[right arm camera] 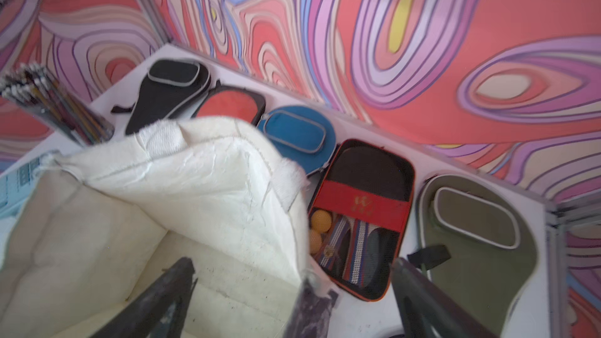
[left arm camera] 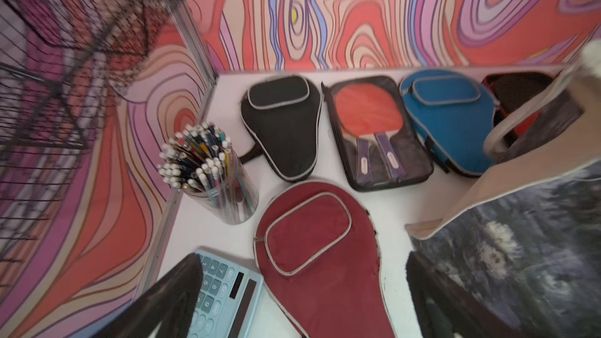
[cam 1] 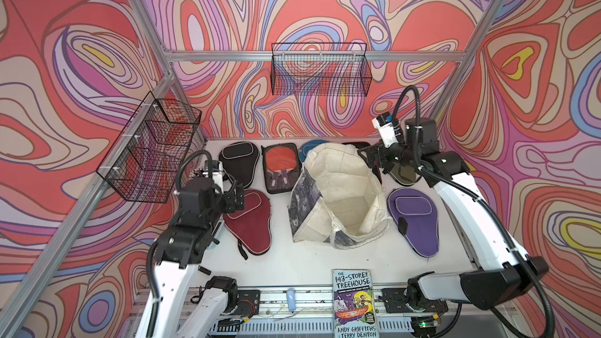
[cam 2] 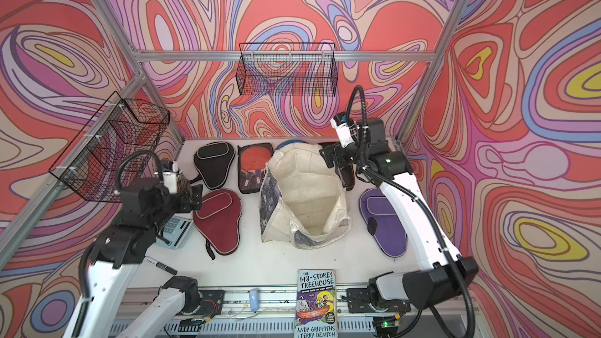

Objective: Remove the ping pong set from the canvas bag
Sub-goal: Place the ping pong set at the center of the board, then reset both arms

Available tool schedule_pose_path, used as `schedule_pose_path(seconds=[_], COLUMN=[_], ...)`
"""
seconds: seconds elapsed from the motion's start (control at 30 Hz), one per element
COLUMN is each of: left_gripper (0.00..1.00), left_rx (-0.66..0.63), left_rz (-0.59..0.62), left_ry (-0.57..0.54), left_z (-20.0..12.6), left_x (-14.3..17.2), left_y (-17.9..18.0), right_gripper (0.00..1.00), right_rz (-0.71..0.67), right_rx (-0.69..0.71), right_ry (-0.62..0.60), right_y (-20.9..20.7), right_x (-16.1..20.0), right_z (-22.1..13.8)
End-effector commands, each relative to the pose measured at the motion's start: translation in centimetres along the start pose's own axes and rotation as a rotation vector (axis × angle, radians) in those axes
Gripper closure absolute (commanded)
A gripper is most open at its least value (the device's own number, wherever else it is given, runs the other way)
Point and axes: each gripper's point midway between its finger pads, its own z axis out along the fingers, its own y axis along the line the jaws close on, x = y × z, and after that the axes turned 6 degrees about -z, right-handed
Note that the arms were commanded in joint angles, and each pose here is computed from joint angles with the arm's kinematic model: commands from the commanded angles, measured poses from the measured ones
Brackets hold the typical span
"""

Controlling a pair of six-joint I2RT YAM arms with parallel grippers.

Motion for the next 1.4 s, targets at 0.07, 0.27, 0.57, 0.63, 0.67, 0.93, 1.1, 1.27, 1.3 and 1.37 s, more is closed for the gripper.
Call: schedule_pose_path(seconds=[0.07, 0.27, 0.57, 0.63, 0.67, 0.93, 1.1, 1.27, 1.3, 1.37], left_gripper=[0.00, 0.00, 0.00, 0.00, 0.00, 0.00, 0.00, 0.00, 0.00, 0.00], left_rx=[-0.117, -0.312, -0.316, -0.299, -0.298, -0.248, -0.234, -0.192, -0.177, -0.177], left_rz=[-0.023, -0.106, -0.139, -0.125, -0.122, -0.009, 0.061, 0.063, 0.063, 0.075], left_ry=[-0.227, -0.190, -0.084, -0.061, -0.052, -0.108, -0.088, -0.153, -0.154, -0.196], left_z=[0.7, 4.8, 10.9, 12.0, 12.5, 15.5, 17.2, 18.2, 18.7, 19.7], left_x=[-2.0, 2.7, 12.5, 14.1, 14.8, 14.8, 14.4, 13.7, 14.0, 14.4], left_y=[2.1, 5.3, 5.5, 5.3, 5.2, 4.0, 3.3, 2.5, 2.2, 2.1], right_gripper=[0.02, 0.02, 0.02, 0.02, 0.02, 0.02, 0.02, 0.02, 0.02, 0.02], right_rz=[0.143, 0.285, 0.315, 0.314, 0.318, 0.236, 0.230, 0.252, 0.249, 0.247], right_rx=[0.366, 0.591, 0.637, 0.637, 0.630, 0.634, 0.632, 0.633, 0.639, 0.633], right_ry=[-0.226, -0.316, -0.282, -0.260, -0.256, -0.279, -0.285, -0.209, -0.204, -0.196], right_y=[-10.3, -16.3, -13.2, -12.6, -12.2, -9.8, -9.8, -10.3, -10.5, -10.3], right_x=[-2.1, 8.1, 21.8, 23.6, 24.1, 25.4, 26.9, 27.5, 27.6, 27.6], right_z=[-5.4, -3.9, 0.3, 1.3, 1.8, 5.4, 7.3, 8.4, 8.6, 8.7])
